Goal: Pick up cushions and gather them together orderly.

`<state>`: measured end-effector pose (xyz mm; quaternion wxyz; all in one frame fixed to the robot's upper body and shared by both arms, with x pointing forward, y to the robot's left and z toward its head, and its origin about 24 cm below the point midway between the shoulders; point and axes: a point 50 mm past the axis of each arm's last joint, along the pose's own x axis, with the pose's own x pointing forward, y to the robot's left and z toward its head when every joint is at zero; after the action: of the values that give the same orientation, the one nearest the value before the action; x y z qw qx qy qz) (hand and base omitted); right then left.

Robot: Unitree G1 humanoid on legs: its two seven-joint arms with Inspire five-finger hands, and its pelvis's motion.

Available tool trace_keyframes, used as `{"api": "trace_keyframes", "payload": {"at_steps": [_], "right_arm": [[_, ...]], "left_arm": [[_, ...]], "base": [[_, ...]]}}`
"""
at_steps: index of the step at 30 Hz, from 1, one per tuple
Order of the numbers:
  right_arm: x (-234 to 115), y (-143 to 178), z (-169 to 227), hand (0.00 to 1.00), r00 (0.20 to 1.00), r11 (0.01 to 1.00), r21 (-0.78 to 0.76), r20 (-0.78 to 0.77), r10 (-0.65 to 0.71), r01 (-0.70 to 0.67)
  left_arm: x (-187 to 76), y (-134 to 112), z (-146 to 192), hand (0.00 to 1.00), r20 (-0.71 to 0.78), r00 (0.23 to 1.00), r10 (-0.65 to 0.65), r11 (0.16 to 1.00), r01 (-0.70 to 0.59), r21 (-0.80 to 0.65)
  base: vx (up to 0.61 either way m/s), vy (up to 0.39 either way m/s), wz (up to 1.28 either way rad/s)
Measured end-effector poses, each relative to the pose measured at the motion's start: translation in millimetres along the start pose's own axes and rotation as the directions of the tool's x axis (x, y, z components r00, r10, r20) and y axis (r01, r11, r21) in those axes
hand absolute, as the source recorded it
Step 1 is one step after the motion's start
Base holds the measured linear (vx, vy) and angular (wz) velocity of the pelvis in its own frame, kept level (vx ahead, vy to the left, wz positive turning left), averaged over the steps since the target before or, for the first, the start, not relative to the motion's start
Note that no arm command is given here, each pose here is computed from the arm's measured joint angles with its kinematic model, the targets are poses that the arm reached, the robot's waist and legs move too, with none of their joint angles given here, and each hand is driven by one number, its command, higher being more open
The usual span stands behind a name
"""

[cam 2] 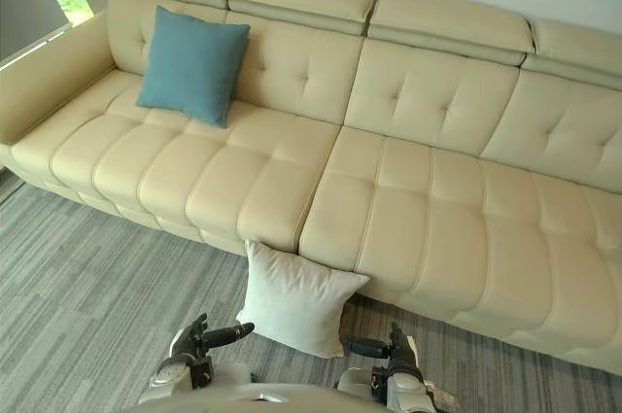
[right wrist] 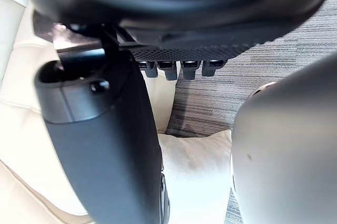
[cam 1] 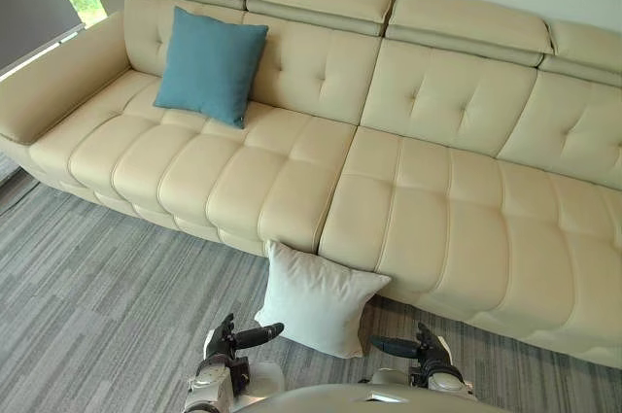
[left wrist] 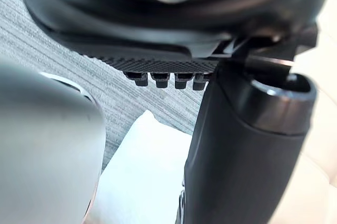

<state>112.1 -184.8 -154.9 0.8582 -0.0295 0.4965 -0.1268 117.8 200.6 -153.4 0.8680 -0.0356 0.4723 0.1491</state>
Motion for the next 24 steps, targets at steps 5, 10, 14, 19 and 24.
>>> {"api": "trace_keyframes", "payload": {"at_steps": [5, 10, 14, 19, 24], "right_arm": [[1, -5, 1, 1.00, 1.000, 1.000, -0.003, 0.005, -0.018, 0.018], [2, -7, 7, 1.00, 0.998, 0.999, -0.004, 0.020, -0.051, 0.051], [10, -7, 50, 1.00, 0.989, 0.995, 0.062, 0.119, -0.088, 0.081], [12, -3, 102, 1.00, 0.967, 0.981, 0.183, 0.228, -0.109, 0.067], [3, 0, 188, 1.00, 0.901, 0.966, 0.257, 0.413, -0.130, 0.022]], "left_arm": [[-1, -9, -4, 1.00, -0.014, 0.999, -0.034, 0.998, 0.034, 0.048], [0, -9, 1, 1.00, 0.006, 1.000, -0.016, 0.999, 0.015, 0.047], [8, -19, 53, 1.00, 0.152, 0.988, 0.016, 0.998, -0.008, -0.056], [11, -18, 114, 1.00, 0.291, 0.954, 0.072, 0.986, -0.023, -0.167], [-2, -13, 206, 1.00, 0.503, 0.855, 0.130, 0.964, 0.009, -0.265]], "base": [[0.01, -0.049, -0.33], [-0.07, -0.121, 0.03], [-0.20, -0.077, 0.12], [-0.28, -0.025, 0.00], [-0.19, 0.039, -0.01]]}}
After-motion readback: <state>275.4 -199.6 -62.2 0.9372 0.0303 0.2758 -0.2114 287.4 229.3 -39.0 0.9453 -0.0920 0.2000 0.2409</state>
